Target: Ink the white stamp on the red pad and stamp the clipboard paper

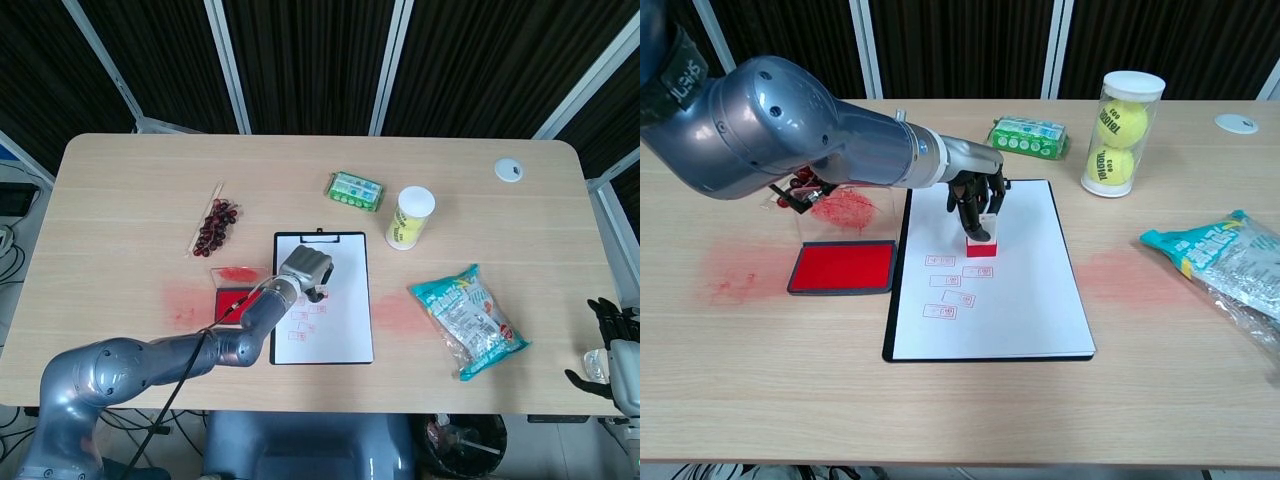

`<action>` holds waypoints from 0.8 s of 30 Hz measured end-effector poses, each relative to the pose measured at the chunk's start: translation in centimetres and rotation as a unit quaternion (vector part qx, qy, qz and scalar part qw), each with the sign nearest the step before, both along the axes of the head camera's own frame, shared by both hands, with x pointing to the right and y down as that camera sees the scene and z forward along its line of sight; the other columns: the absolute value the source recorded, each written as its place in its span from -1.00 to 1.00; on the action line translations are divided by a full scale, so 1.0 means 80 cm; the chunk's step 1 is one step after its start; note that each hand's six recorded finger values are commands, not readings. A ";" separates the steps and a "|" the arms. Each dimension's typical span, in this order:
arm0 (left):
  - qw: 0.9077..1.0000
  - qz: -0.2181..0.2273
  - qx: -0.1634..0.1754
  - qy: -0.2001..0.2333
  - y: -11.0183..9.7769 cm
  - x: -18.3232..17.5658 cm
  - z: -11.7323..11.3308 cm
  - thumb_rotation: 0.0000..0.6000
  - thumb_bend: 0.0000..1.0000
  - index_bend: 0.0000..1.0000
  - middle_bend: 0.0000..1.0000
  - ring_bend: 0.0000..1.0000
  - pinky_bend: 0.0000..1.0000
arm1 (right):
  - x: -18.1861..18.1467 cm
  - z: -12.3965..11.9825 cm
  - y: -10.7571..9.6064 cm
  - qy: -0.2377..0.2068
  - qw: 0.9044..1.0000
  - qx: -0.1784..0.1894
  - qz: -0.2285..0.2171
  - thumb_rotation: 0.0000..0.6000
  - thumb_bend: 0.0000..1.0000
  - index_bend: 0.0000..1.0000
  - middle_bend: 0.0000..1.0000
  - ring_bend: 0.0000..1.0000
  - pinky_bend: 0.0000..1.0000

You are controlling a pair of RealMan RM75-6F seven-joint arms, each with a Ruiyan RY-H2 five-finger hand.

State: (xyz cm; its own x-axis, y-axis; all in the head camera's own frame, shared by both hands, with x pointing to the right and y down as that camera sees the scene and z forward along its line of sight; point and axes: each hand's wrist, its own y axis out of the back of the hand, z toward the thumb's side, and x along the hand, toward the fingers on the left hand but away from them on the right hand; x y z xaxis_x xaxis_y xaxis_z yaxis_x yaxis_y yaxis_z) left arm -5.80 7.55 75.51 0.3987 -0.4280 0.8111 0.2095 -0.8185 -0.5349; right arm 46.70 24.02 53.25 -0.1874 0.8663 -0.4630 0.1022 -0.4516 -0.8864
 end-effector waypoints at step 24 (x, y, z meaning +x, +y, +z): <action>1.000 0.000 0.012 0.000 -0.004 0.001 -0.008 1.00 -0.14 0.24 0.22 -0.29 -0.21 | -0.001 0.000 0.000 0.000 1.000 0.002 -0.001 1.00 -0.82 -0.74 -0.79 -0.69 -0.67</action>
State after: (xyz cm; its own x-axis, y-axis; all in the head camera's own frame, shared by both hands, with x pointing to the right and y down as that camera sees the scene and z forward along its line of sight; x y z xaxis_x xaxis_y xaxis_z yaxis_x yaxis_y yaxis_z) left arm -5.76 7.24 74.87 0.3987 -0.4468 0.8009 0.2098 -0.8057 -0.5539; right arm 46.65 24.00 53.22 -0.1850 0.8684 -0.4601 0.1009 -0.4490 -0.8878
